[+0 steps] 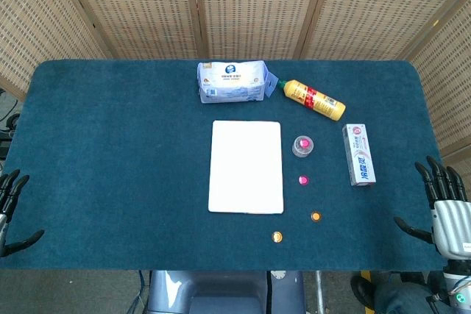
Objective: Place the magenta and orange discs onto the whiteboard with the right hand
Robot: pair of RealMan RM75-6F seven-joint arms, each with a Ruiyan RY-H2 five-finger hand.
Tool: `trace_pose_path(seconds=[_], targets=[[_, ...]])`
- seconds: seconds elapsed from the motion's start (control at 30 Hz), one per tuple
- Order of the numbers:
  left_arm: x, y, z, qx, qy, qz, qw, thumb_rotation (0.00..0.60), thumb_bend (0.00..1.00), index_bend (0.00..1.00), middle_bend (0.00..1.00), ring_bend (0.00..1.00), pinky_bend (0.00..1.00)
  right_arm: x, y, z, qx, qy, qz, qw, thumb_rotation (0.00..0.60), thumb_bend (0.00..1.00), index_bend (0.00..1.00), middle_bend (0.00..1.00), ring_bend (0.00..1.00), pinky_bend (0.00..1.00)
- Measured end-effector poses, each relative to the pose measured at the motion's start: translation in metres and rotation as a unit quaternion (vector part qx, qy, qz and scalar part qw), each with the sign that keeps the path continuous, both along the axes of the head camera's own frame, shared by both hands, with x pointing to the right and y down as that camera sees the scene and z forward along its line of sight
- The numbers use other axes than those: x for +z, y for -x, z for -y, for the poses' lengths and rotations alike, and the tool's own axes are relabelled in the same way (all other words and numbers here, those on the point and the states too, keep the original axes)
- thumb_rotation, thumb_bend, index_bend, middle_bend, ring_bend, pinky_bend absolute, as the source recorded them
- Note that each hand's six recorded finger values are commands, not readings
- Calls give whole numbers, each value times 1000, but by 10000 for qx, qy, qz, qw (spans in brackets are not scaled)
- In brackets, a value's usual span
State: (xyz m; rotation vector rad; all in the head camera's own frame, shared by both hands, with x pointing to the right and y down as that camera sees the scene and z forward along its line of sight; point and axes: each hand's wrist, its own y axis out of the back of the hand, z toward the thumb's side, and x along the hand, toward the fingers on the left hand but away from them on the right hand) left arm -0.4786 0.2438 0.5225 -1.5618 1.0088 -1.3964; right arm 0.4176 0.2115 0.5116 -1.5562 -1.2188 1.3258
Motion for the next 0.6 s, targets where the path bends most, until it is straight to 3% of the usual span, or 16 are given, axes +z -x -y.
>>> trace_pose_path(seconds=[0.33,0.47,0.5,0.57,0.6], targets=[[2,0,1,-18,29,31,10000,600,0,0,0,0,0,8,4,1,-83,124,-35,9999,600,0,0,0,0,0],[4,-1,2,-9,18,95,10000,600,0,0,0,0,0,14,10,13,-239,172,-112,9995,600,0,0,3,1,20],[5,-1,2,-12,38,107,9999,600,0,0,0,0,0,16,13,21,-332,166,-153,9992,600,0,0,43,44,77],[8,-1,4,-33,68,143,9999,600,0,0,0,0,0,19,21,38,-508,95,-211,9984,600,0,0,198,201,287],[10,-1,5,-54,85,168,9998,600,0,0,0,0,0,22,28,52,-634,46,-244,9977,600,0,0,318,327,442]])
